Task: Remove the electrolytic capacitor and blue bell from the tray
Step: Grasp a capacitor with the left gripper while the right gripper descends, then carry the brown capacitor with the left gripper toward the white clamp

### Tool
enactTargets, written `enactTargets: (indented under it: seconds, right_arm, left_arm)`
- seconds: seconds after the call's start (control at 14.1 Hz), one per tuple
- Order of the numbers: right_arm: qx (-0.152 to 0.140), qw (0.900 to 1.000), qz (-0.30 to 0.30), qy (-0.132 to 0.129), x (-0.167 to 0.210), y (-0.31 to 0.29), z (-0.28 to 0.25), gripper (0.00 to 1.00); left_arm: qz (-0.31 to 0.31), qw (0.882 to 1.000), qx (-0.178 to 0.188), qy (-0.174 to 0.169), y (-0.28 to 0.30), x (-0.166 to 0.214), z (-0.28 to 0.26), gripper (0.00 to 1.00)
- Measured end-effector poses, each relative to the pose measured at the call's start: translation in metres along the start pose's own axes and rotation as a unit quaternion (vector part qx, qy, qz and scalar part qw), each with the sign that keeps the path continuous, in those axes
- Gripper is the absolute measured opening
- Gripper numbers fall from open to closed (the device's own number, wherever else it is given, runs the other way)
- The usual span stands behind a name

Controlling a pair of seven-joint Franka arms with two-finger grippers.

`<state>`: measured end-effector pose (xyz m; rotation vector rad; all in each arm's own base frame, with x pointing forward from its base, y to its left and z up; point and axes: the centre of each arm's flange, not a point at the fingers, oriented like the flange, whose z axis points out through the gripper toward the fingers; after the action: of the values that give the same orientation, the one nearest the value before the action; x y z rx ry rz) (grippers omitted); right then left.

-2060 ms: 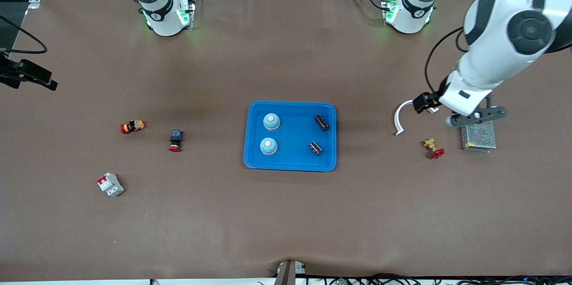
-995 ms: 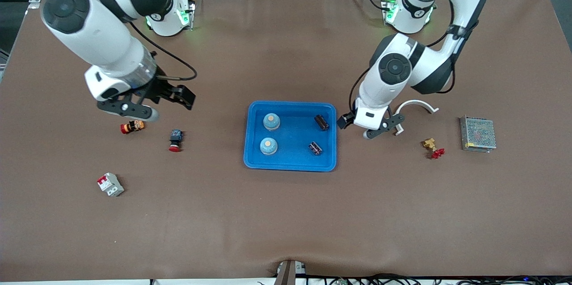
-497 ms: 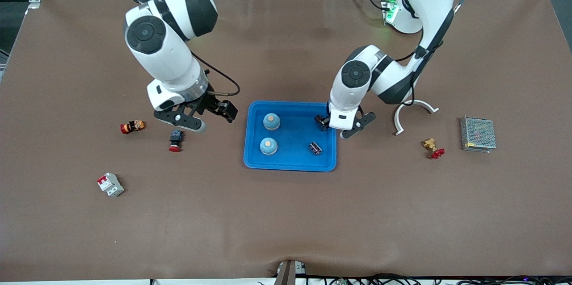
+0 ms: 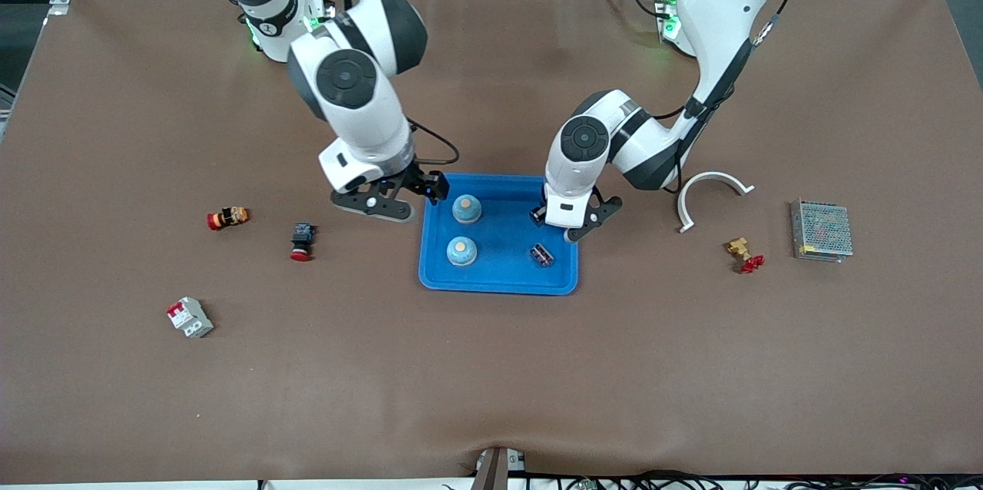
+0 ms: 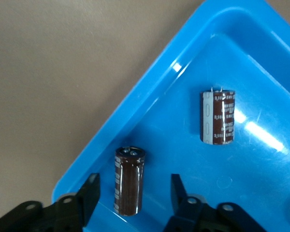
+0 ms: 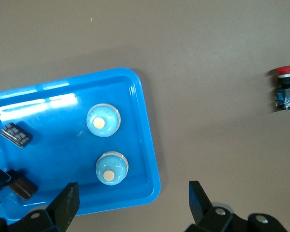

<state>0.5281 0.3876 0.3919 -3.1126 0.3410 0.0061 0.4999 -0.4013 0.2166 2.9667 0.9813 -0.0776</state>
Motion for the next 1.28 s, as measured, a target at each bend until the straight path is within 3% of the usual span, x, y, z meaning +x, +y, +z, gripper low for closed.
enactTargets:
  seconds: [0.21,0.57,0.71,0.85,1.28]
  right_arm:
    - [-0.009,1.000,-0.022,-0.004,-0.020,-0.020,0.019,1.00]
    - [-0.001,0.999,-0.035,0.008,-0.030,-0.040,0.049,1.00]
    - [0.010,0.999,-0.031,0.018,-0.027,-0.043,0.061,1.00]
    - [0.022,0.999,-0.030,0.030,-0.027,-0.043,0.072,1.00]
    - [0.028,0.998,-0.043,0.037,-0.043,-0.048,0.107,1.00]
  left_arm:
    - [0.001,1.000,0.007,-0.006,0.000,-0.004,0.012,0.58]
    - [0.001,1.000,0.015,-0.010,0.000,-0.007,0.023,0.54]
    - [0.001,1.000,0.016,-0.012,-0.001,-0.008,0.026,0.49]
    - [0.000,1.000,0.017,-0.012,-0.001,-0.007,0.028,0.35]
    - [-0.003,1.000,-0.002,-0.006,0.012,0.000,0.011,0.32]
